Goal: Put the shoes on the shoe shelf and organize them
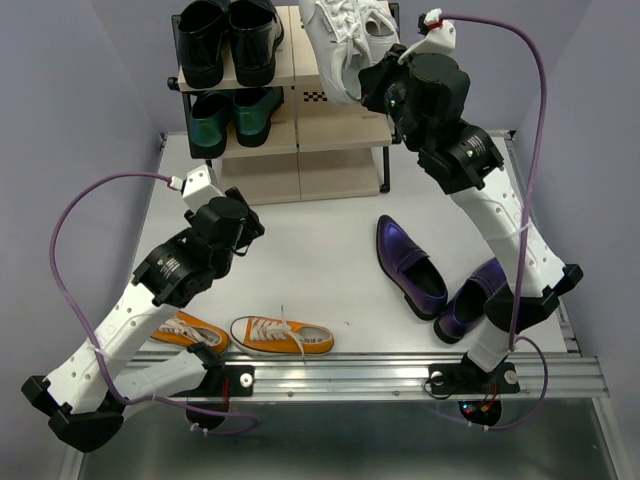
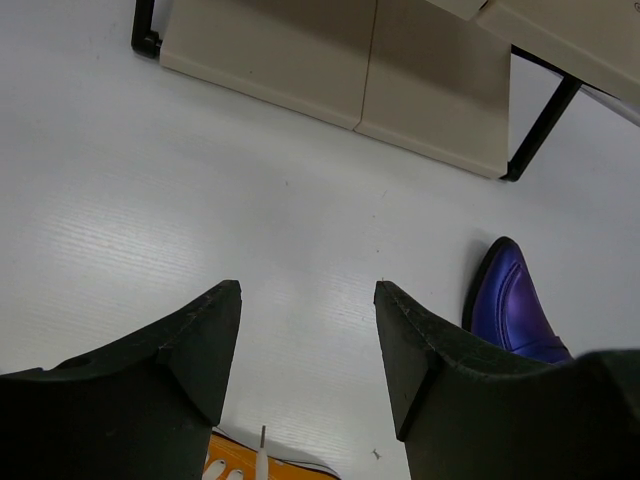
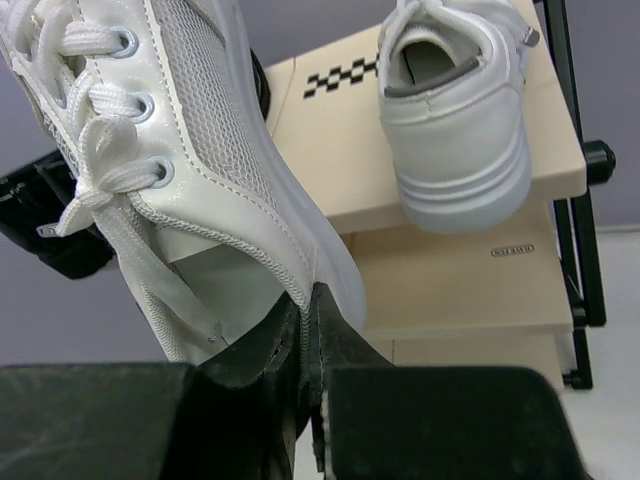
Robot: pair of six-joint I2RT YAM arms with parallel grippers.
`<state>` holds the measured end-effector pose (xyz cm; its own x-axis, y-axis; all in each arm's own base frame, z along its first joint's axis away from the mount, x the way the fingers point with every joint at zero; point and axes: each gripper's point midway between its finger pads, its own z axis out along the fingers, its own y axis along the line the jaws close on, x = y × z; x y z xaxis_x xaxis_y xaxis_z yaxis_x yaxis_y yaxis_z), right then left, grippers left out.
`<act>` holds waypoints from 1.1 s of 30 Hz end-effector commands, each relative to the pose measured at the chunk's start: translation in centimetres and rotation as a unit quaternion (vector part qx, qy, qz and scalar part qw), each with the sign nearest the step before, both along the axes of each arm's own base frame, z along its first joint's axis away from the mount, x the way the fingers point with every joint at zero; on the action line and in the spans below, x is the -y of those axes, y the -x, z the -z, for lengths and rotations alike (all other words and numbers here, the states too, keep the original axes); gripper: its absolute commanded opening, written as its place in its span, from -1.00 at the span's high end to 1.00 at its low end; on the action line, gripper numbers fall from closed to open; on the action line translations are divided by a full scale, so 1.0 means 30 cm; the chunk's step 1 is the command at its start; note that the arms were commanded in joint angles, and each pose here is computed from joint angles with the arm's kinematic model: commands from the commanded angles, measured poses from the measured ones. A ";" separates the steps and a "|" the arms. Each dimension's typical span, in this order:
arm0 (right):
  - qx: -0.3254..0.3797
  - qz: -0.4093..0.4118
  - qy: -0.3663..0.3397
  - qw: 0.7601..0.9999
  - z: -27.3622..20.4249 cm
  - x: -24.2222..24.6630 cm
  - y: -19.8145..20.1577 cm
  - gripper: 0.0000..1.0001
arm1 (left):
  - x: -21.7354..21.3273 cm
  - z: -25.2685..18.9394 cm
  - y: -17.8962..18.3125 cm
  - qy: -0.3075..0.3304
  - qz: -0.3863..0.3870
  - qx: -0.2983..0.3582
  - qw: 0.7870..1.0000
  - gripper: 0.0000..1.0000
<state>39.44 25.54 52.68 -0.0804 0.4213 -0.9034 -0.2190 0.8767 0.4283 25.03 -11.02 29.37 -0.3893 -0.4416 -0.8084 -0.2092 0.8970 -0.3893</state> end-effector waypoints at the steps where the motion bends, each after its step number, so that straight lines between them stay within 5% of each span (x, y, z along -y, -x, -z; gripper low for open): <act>1: 0.102 0.014 -0.113 0.988 -0.255 0.013 0.003 0.99 | -0.023 -0.001 0.007 0.002 -0.011 0.004 1.000 -0.33; 33: 0.122 0.068 -0.146 0.979 -0.220 -0.050 -0.157 0.99 | -0.040 -0.002 0.030 0.008 -0.012 0.006 1.000 -0.32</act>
